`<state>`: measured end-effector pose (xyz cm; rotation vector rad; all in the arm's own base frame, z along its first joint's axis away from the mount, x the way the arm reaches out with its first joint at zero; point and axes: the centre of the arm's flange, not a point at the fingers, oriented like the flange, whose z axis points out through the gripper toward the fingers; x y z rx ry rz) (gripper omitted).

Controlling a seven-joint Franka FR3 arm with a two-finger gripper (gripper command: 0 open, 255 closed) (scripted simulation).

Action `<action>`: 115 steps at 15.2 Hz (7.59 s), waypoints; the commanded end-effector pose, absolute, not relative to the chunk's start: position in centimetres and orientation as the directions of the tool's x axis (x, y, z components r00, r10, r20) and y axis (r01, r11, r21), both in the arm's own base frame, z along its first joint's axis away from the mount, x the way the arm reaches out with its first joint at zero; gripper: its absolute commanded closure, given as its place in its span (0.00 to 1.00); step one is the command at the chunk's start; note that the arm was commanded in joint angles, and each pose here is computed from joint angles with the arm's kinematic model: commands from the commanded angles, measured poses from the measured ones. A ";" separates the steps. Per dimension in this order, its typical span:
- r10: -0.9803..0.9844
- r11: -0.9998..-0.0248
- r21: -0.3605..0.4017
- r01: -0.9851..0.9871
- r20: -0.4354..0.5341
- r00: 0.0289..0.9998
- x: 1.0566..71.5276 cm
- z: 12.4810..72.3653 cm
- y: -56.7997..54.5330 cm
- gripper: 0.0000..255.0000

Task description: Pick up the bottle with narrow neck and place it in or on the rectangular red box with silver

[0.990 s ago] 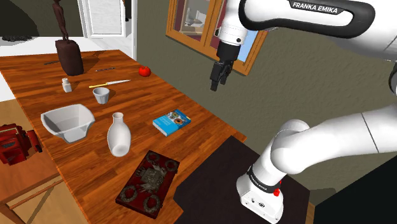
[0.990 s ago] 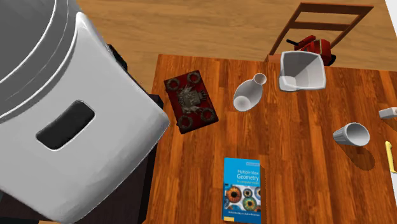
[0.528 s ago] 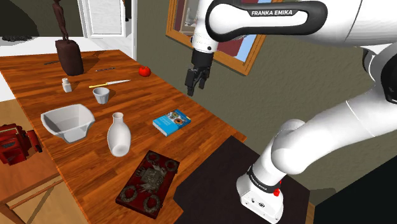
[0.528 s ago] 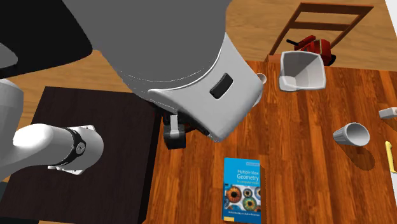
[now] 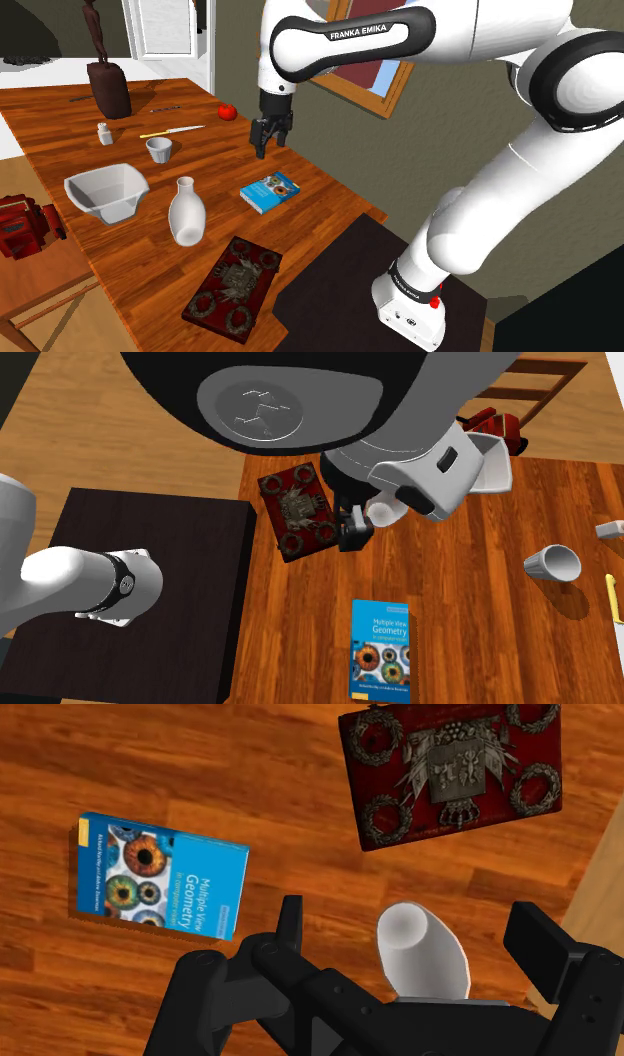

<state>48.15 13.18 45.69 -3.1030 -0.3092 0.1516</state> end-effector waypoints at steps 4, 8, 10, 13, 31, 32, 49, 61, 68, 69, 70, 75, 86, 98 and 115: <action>0.210 -0.978 -0.025 0.209 -0.099 0.973 52.8 42.2 17.1 0.00; 0.220 -0.976 -0.022 0.219 -0.102 0.970 56.4 39.5 19.9 0.00; 0.224 -0.974 -0.020 0.224 -0.104 0.969 58.2 38.2 21.4 0.00; 0.232 -0.973 -0.017 0.231 -0.107 0.967 60.9 36.1 23.5 0.00; 0.248 -0.968 -0.011 0.249 -0.114 0.962 66.8 27.2 28.7 0.00; 0.248 -0.968 -0.011 0.249 -0.114 0.962 66.8 27.2 28.7 0.00; 0.248 -0.968 -0.011 0.249 -0.114 0.962 66.8 28.8 28.7 1.00; 0.248 -0.968 -0.011 0.249 -0.114 0.962 66.8 35.1 28.7 1.00; 0.248 -0.968 -0.011 0.249 -0.114 0.962 66.8 38.8 28.7 1.00; 0.248 -0.968 -0.011 0.249 -0.114 0.962 66.8 39.3 28.7 1.00; 0.248 -0.968 -0.011 0.249 -0.114 0.962 65.6 39.8 28.6 1.00; 0.248 -0.968 -0.011 0.249 -0.114 0.962 59.4 42.2 28.3 1.00; 0.248 -0.968 -0.011 0.249 -0.114 0.962 45.9 47.5 27.6 1.00; 0.248 -0.968 -0.011 0.249 -0.114 0.962 41.2 45.1 27.4 1.00; 0.248 -0.968 -0.011 0.249 -0.114 0.962 41.2 36.1 27.4 1.00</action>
